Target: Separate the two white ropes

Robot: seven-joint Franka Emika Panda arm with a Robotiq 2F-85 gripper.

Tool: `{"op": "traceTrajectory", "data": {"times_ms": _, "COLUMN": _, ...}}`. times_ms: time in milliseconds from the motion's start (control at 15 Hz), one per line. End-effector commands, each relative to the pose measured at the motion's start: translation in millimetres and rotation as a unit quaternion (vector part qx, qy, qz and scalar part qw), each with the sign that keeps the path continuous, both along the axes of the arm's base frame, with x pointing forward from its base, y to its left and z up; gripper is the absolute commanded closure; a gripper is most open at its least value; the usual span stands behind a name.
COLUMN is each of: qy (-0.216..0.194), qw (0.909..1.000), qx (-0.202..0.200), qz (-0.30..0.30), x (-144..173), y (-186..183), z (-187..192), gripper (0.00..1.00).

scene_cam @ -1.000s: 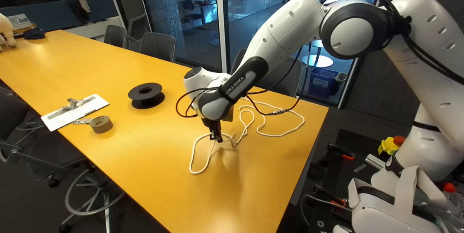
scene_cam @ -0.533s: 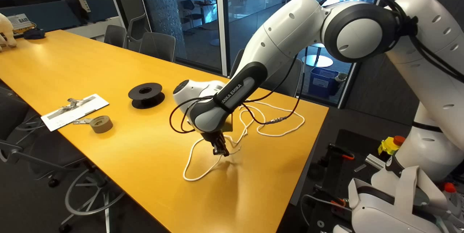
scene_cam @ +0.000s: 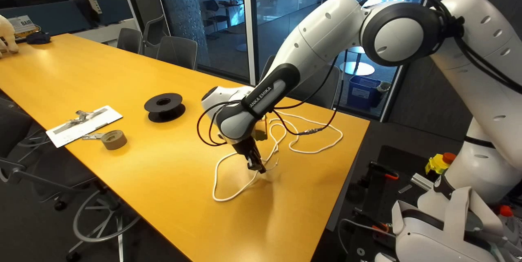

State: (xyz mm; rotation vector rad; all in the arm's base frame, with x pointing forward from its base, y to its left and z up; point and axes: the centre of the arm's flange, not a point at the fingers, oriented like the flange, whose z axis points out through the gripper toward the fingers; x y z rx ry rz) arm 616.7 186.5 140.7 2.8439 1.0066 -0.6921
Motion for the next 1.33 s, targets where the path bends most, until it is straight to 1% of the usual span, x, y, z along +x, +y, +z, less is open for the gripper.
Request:
{"op": "traceTrajectory", "data": {"times_ms": 0, "qy": 0.007, "qw": 0.9997, "qx": 0.025, "qz": -0.003, "x": 8.9, "y": -21.4, "z": 7.3, "gripper": 0.69}}
{"op": "traceTrajectory", "data": {"times_ms": 67, "qy": 0.008, "qw": 0.9995, "qx": 0.029, "qz": -0.006, "x": 10.3, "y": -28.4, "z": 8.5, "gripper": 0.64}}
{"op": "traceTrajectory", "data": {"times_ms": 133, "qy": 0.009, "qw": 0.9994, "qx": 0.032, "qz": -0.007, "x": 11.6, "y": -33.7, "z": 8.6, "gripper": 0.54}}
{"op": "traceTrajectory", "data": {"times_ms": 267, "qy": 0.011, "qw": 0.9992, "qx": 0.037, "qz": -0.01, "x": 13.5, "y": -43.3, "z": 9.0, "gripper": 0.41}}
{"op": "traceTrajectory", "data": {"times_ms": 333, "qy": 0.011, "qw": 0.9991, "qx": 0.039, "qz": -0.013, "x": 15.0, "y": -48.0, "z": 9.7, "gripper": 0.32}}
{"op": "traceTrajectory", "data": {"times_ms": 400, "qy": 0.009, "qw": 0.999, "qx": 0.04, "qz": -0.017, "x": 16.3, "y": -53.1, "z": 9.5, "gripper": 0.25}}
{"op": "traceTrajectory", "data": {"times_ms": 600, "qy": -0.016, "qw": 0.9983, "qx": 0.034, "qz": -0.045, "x": 21.8, "y": -71.7, "z": 8.5, "gripper": 0.03}}
{"op": "traceTrajectory", "data": {"times_ms": 667, "qy": -0.025, "qw": 0.9978, "qx": 0.032, "qz": -0.052, "x": 23.6, "y": -76.5, "z": 8.7, "gripper": 0.0}}
{"op": "traceTrajectory", "data": {"times_ms": 800, "qy": -0.054, "qw": 0.9956, "qx": 0.028, "qz": -0.07, "x": 26.0, "y": -87.1, "z": 11.4, "gripper": 0.0}}
{"op": "traceTrajectory", "data": {"times_ms": 933, "qy": -0.089, "qw": 0.9911, "qx": 0.022, "qz": -0.096, "x": 27.3, "y": -98.9, "z": 14.1, "gripper": 0.0}}
{"op": "traceTrajectory", "data": {"times_ms": 1133, "qy": -0.131, "qw": 0.9816, "qx": 0.001, "qz": -0.139, "x": 27.5, "y": -114.6, "z": 13.6, "gripper": 0.0}}
{"op": "traceTrajectory", "data": {"times_ms": 1267, "qy": -0.155, "qw": 0.9731, "qx": -0.013, "qz": -0.17, "x": 23.5, "y": -127.0, "z": 14.8, "gripper": 0.0}}
